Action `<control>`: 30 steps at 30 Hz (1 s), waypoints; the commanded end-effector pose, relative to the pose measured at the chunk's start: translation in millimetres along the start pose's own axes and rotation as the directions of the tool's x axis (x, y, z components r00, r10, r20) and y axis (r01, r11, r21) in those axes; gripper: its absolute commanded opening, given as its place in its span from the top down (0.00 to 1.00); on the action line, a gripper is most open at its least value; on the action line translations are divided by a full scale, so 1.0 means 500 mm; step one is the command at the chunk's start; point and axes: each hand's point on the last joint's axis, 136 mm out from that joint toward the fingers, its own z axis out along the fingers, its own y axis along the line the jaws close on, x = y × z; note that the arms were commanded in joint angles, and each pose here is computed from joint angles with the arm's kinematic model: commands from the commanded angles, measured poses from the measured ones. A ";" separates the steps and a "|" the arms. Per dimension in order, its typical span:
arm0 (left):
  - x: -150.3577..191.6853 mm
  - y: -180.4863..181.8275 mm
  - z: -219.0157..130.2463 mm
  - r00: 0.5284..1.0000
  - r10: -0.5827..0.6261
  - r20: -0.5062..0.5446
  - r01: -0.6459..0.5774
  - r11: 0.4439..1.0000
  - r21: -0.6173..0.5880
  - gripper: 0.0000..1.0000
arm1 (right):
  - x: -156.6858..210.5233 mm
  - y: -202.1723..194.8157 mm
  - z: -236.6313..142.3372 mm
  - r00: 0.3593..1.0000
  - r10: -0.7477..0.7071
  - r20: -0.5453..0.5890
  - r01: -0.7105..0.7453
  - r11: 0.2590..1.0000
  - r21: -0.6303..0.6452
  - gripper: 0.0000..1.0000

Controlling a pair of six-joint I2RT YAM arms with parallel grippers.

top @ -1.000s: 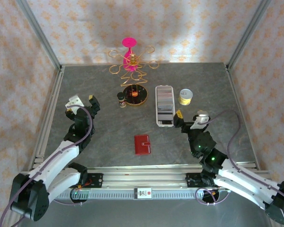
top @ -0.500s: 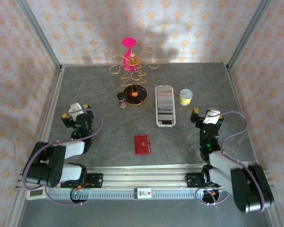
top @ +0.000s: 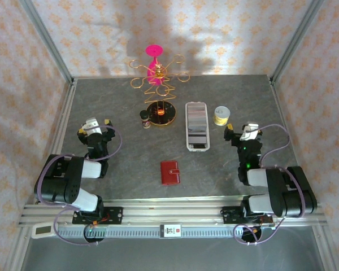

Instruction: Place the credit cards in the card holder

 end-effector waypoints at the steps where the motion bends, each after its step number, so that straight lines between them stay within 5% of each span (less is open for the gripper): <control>1: -0.018 -0.012 -0.011 0.997 -0.041 0.062 0.037 0.997 0.062 0.00 | -0.004 0.023 0.028 0.999 0.032 0.001 -0.032 0.997 -0.073 0.00; 3: -0.029 -0.016 -0.027 0.991 -0.045 0.125 0.033 0.995 0.097 0.01 | 0.001 0.016 0.029 0.999 0.045 -0.011 -0.046 0.997 -0.067 0.00; 6: -0.017 -0.008 -0.015 0.996 -0.041 0.079 0.036 0.998 0.060 0.01 | 0.000 0.011 0.011 0.996 0.062 0.069 -0.057 0.996 -0.070 0.00; 8: -0.021 -0.008 -0.018 0.994 -0.044 0.096 0.038 0.997 0.064 0.01 | 0.016 0.006 0.028 0.999 0.052 -0.004 -0.052 0.998 -0.045 0.00; 11: -0.020 -0.009 -0.017 0.995 -0.043 0.091 0.037 0.997 0.063 0.01 | 0.016 -0.037 0.043 0.994 0.109 0.002 -0.109 0.990 0.086 0.00; 30: -0.018 -0.012 -0.017 0.996 -0.033 0.087 0.027 0.998 0.062 0.01 | 0.016 -0.038 0.040 0.994 0.105 0.002 -0.105 0.991 0.086 0.00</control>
